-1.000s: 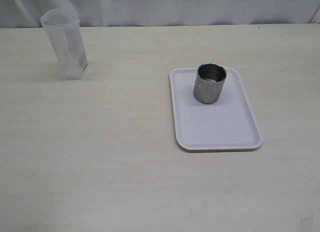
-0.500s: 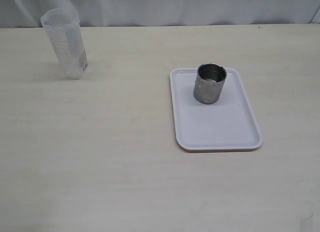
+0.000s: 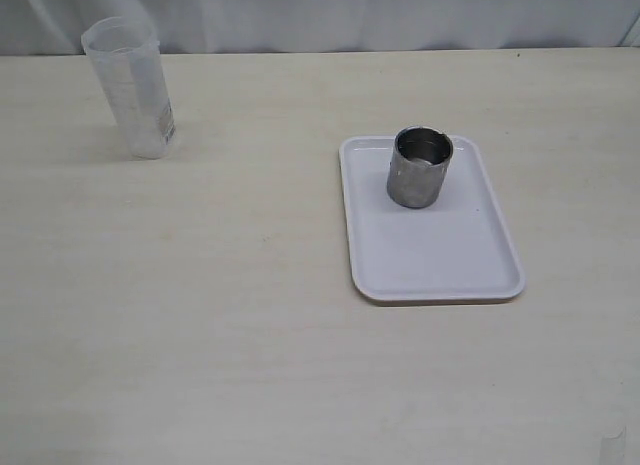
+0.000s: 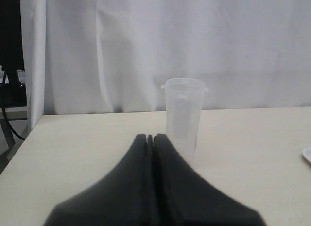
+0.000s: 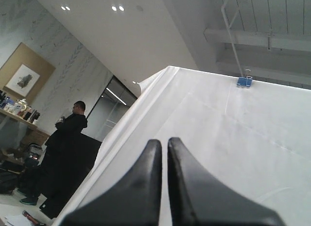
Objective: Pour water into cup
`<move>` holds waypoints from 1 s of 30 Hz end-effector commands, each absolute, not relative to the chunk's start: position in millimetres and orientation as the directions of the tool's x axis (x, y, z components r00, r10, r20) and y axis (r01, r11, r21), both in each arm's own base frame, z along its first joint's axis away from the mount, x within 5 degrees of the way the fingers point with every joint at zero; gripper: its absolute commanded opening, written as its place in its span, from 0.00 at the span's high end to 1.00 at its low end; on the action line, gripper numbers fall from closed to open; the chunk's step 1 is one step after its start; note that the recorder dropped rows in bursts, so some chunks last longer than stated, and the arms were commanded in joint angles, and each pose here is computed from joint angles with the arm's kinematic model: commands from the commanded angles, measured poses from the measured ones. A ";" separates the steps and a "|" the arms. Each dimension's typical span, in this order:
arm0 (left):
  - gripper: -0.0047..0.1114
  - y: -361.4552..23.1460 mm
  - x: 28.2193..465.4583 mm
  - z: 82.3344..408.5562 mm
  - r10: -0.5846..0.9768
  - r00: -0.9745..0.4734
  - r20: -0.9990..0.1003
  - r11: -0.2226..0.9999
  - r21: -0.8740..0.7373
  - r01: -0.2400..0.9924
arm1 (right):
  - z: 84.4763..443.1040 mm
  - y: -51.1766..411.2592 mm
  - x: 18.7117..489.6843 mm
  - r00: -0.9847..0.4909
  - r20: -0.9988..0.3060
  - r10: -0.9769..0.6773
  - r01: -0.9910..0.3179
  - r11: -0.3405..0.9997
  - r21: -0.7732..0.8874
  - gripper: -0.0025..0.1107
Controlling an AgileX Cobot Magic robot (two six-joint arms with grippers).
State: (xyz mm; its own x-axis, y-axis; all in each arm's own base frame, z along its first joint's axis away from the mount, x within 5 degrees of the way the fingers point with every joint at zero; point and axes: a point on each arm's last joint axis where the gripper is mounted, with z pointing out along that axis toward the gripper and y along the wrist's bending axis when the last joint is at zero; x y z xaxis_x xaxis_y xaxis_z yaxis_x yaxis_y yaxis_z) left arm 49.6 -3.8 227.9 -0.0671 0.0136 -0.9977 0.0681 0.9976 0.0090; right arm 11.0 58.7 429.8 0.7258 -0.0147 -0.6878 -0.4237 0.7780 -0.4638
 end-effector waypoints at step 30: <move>0.96 -2.2 54.1 184.9 0.091 -0.219 -0.972 0.995 0.079 0.064 | 429.1 58.3 10.6 0.725 -0.688 -0.012 -0.422 0.782 -0.459 0.94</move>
State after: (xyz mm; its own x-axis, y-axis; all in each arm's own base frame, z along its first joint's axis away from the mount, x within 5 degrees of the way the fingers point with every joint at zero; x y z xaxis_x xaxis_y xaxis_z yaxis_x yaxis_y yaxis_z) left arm 54.1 -3.3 185.8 -0.2212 0.0535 -0.9737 0.0687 0.9969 0.0392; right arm 11.0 58.7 429.8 0.7258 -0.0147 -0.6878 -0.4237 0.7780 -0.4638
